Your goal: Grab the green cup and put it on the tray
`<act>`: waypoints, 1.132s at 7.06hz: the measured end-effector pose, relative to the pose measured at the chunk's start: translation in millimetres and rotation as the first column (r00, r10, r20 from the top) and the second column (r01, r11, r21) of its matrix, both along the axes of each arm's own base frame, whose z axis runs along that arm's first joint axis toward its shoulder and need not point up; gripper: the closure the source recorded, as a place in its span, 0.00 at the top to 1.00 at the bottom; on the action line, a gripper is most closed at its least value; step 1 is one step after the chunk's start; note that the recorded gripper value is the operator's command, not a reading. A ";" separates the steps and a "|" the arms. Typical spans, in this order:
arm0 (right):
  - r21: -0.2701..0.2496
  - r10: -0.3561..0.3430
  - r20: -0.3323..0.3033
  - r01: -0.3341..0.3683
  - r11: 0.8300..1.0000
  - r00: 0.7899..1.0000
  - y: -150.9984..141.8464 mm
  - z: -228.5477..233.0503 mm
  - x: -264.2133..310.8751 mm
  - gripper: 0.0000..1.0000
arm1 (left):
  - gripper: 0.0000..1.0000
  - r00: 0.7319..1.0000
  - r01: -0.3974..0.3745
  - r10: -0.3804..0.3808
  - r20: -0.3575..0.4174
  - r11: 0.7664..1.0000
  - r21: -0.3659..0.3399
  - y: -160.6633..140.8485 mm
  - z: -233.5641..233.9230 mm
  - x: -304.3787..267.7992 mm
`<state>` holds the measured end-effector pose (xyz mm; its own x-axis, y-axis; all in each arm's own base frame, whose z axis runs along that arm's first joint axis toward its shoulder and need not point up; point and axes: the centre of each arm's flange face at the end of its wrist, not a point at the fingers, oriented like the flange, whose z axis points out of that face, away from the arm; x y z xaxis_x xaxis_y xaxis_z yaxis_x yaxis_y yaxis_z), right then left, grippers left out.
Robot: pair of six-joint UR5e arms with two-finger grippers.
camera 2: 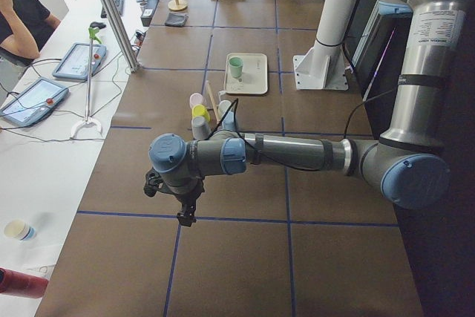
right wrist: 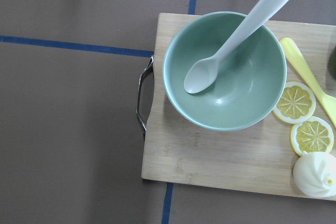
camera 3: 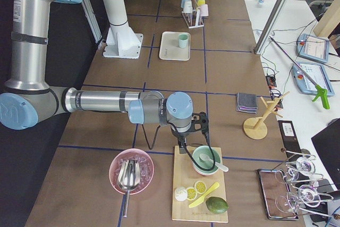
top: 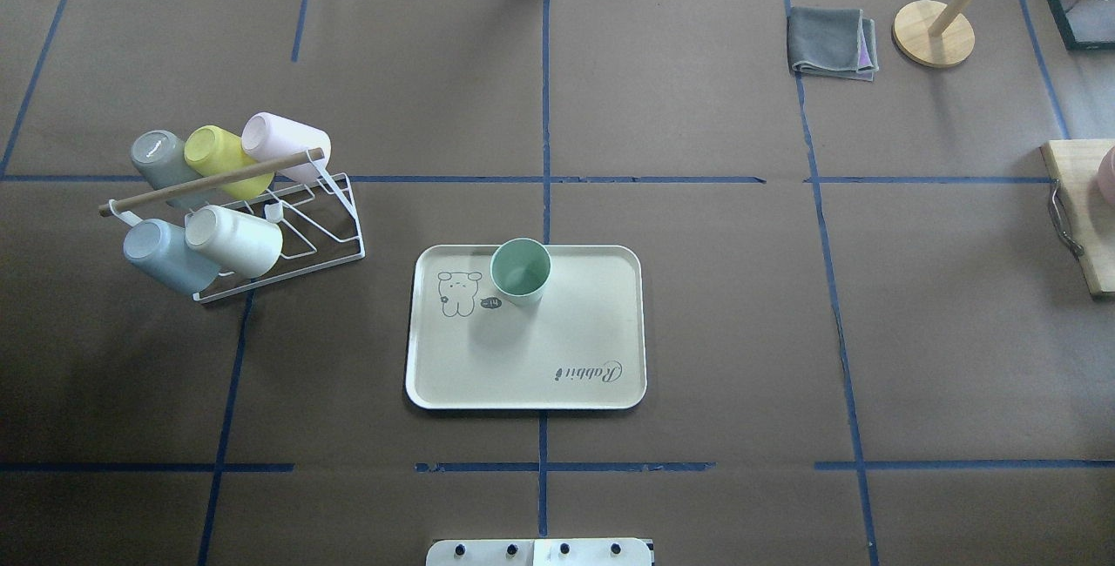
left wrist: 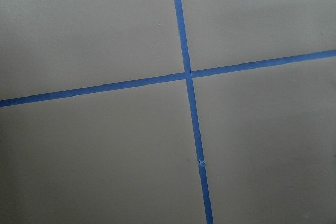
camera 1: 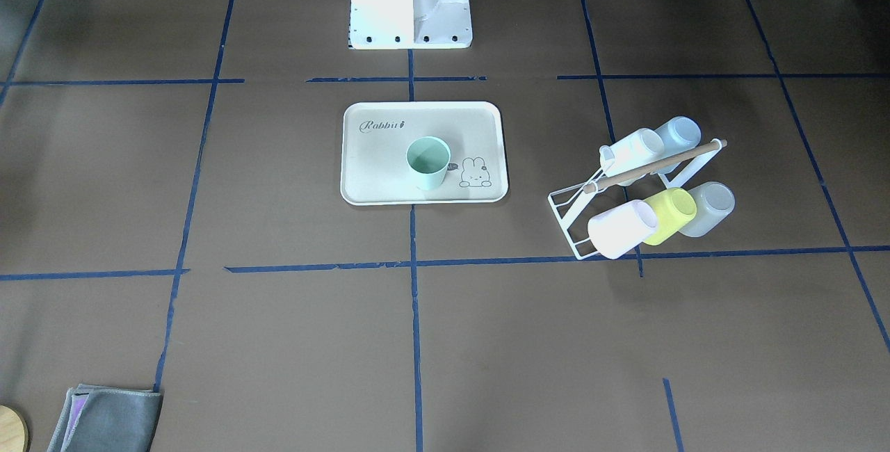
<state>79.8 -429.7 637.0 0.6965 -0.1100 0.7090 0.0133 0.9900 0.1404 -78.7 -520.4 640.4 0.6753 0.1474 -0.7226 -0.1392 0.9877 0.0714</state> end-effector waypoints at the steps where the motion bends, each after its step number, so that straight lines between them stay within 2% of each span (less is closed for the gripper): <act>1: 0.006 0.004 -0.018 -0.004 1.000 1.000 -4.2 -2.2 1.5 1.00 | 1.00 1.000 -0.003 0.003 -0.001 1.000 -0.009 5.5 6.3 0.2; 3: 0.010 0.009 -0.024 -0.008 1.000 1.000 -10.1 -5.7 1.7 1.00 | 1.00 1.000 -0.006 0.006 -0.003 0.999 -0.033 18.7 21.0 0.7; 8: -0.009 0.009 0.018 -0.009 1.000 1.000 -11.5 -1.5 -1.3 1.00 | 1.00 1.000 -0.006 0.006 -0.006 0.998 -0.066 34.9 37.4 1.6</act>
